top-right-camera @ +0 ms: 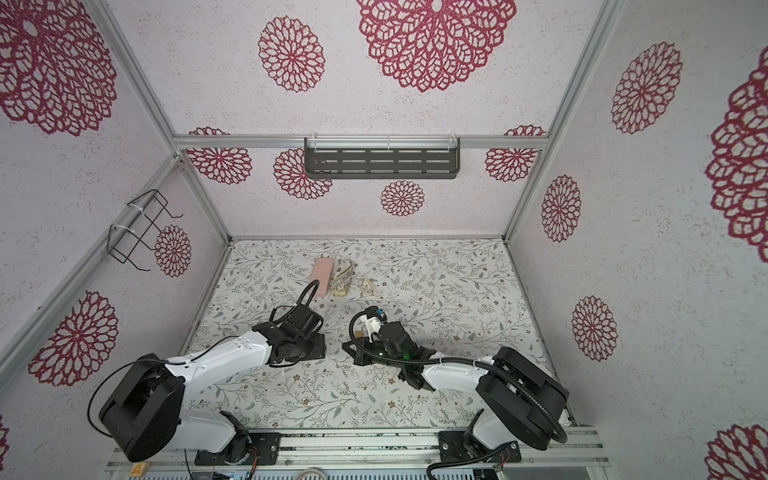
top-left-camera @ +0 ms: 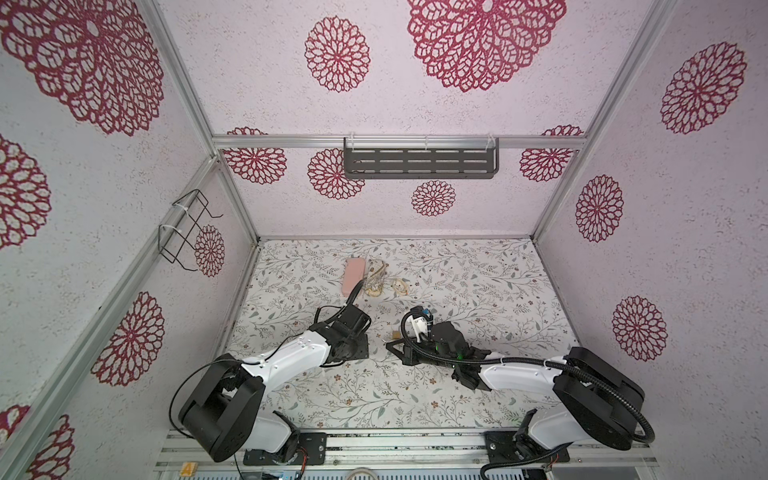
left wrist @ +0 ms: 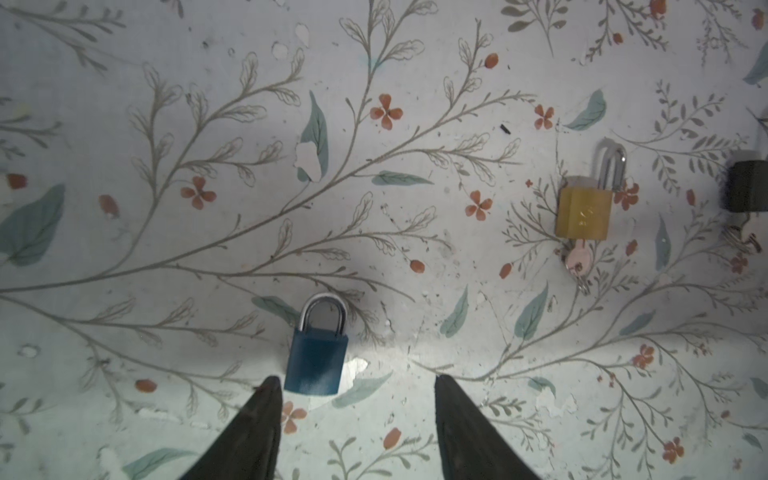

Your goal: Unlock with the key

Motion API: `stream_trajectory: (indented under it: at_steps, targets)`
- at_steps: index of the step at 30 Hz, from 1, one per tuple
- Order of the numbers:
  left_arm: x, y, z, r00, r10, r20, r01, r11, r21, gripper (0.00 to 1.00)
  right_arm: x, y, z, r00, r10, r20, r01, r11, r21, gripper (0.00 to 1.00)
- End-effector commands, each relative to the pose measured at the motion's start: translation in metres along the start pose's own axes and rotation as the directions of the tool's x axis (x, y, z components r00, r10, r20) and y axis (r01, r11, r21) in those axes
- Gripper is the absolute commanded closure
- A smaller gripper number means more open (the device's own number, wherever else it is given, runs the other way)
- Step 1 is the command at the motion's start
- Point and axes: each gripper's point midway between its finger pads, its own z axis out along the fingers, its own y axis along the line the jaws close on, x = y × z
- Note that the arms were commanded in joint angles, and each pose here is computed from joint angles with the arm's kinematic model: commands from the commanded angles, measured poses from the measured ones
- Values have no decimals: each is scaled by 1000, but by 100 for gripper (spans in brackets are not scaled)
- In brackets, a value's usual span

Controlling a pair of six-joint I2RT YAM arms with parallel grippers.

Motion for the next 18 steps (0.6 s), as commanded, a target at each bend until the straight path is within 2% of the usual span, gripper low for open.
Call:
stream_trajectory:
  at_steps: [1, 11, 18]
  targets:
    - [0, 9, 5, 999, 34, -8, -34, 997, -73, 40, -11, 8, -3, 998, -18, 56, 19, 1000, -19, 100]
    - [13, 1, 23, 996, 22, -85, -26, 998, -54, 48, -10, 6, -8, 997, -49, 60, 49, 999, -3, 100]
    - [17, 13, 27, 992, 44, -114, -63, 984, -167, 54, -14, 10, -17, 994, -35, 100, 41, 998, -56, 100]
